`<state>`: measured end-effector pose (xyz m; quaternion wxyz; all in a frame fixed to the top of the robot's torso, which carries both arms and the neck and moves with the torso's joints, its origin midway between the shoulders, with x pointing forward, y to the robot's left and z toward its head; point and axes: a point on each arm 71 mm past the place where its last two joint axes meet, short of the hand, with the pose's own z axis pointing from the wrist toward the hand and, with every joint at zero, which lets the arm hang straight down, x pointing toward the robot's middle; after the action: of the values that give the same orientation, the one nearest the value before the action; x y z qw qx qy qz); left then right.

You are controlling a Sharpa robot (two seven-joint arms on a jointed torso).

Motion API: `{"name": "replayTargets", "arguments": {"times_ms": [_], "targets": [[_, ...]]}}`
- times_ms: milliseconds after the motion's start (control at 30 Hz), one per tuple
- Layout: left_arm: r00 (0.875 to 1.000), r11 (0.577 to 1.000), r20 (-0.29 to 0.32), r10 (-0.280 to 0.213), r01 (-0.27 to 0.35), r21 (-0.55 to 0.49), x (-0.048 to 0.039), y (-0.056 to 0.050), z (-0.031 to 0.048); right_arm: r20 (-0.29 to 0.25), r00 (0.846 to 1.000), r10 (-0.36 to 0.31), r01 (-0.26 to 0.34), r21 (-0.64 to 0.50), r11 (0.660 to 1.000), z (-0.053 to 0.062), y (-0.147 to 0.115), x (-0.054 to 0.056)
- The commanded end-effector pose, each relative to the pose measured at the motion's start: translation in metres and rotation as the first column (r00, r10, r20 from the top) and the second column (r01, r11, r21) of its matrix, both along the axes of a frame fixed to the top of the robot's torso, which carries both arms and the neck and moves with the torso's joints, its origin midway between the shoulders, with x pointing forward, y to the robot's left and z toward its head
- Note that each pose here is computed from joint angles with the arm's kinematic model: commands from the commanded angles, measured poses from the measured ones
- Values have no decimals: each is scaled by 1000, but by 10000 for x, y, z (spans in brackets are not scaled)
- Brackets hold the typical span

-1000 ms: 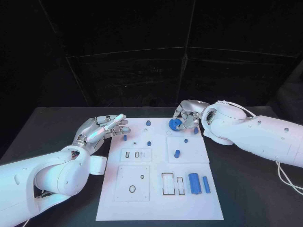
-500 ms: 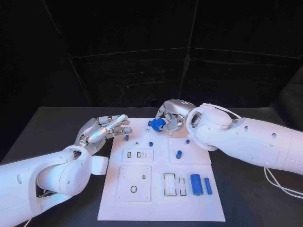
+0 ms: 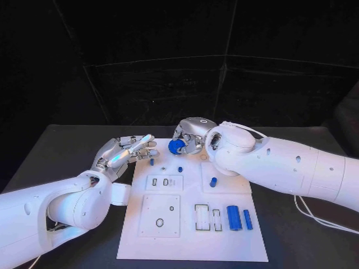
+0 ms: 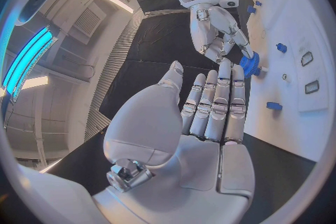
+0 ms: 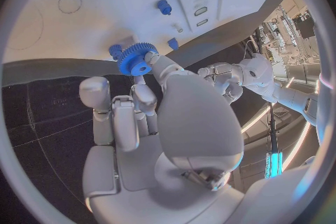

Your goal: Assemble the parts on the task board

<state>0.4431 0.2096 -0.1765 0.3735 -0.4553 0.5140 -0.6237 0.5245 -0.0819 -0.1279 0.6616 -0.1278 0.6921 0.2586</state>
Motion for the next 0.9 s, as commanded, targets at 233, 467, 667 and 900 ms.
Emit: {"name": "replayTargets", "arguments": {"times_ms": [233,467,667,900], "targets": [[1000,1000,11,-13,13,-3,-3,-18,18,-36,999,6,-9,-72,997,-90,65,46],[1000,1000,11,-13,13,-2,-2,-18,17,-55,998,6,-12,-94,995,-124,87,62],[1000,1000,11,-14,14,-3,-2,-20,18,-48,999,6,-10,-86,996,-123,105,64],[1000,1000,11,-14,14,-3,-3,-19,18,-41,999,7,-10,-79,997,-120,110,75]]}}
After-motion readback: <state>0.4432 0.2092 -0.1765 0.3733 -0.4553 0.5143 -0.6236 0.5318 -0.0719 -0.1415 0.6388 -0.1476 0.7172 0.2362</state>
